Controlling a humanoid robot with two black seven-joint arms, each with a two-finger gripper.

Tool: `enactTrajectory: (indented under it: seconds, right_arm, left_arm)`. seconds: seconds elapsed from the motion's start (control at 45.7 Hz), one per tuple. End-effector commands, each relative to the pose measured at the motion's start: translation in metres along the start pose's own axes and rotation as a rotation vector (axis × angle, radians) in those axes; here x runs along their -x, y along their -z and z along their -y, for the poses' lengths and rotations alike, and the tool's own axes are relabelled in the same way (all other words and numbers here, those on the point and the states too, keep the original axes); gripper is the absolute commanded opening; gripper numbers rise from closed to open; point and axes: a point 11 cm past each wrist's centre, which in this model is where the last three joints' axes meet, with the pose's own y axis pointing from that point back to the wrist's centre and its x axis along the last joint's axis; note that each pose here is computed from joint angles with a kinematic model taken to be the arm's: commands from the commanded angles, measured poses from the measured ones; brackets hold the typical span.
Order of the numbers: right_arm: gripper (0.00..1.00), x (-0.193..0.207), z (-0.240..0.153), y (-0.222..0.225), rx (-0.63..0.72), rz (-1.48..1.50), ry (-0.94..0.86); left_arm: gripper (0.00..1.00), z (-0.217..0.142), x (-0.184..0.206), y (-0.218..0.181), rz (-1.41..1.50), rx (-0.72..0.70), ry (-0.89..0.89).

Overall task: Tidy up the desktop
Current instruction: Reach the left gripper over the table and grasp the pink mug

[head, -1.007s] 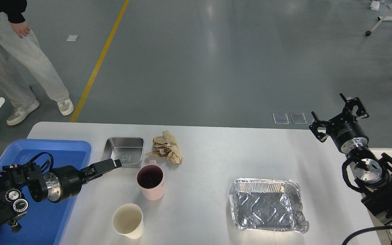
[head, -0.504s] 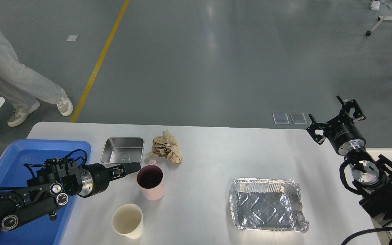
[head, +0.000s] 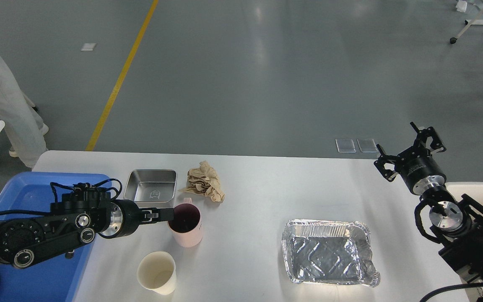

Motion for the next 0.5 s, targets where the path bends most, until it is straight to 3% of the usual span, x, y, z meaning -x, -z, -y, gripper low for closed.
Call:
enactTrajectory:
  seconds: [0.0, 0.241, 0.394, 0.482]
  right_arm:
    - [1.0, -0.001, -0.001, -0.003, 0.004, 0.003, -0.003]
    - [1.0, -0.002, -0.002, -0.004, 0.005, 0.004, -0.006]
    - [1.0, -0.006, -0.004, -0.005, 0.006, 0.001, -0.015]
    - [1.0, -0.006, -0.004, -0.005, 0.008, 0.001, -0.015]
  left_arm:
    - [0.88, 0.007, -0.003, -0.01, 0.03, 0.003, 0.005]
    - [0.76, 0.023, 0.001, -0.038, 0.106, 0.018, 0.036]
    - [0.59, 0.024, 0.003, -0.043, 0.137, 0.016, 0.085]
    - [0.43, 0.02, 0.003, -0.041, 0.163, 0.005, 0.149]
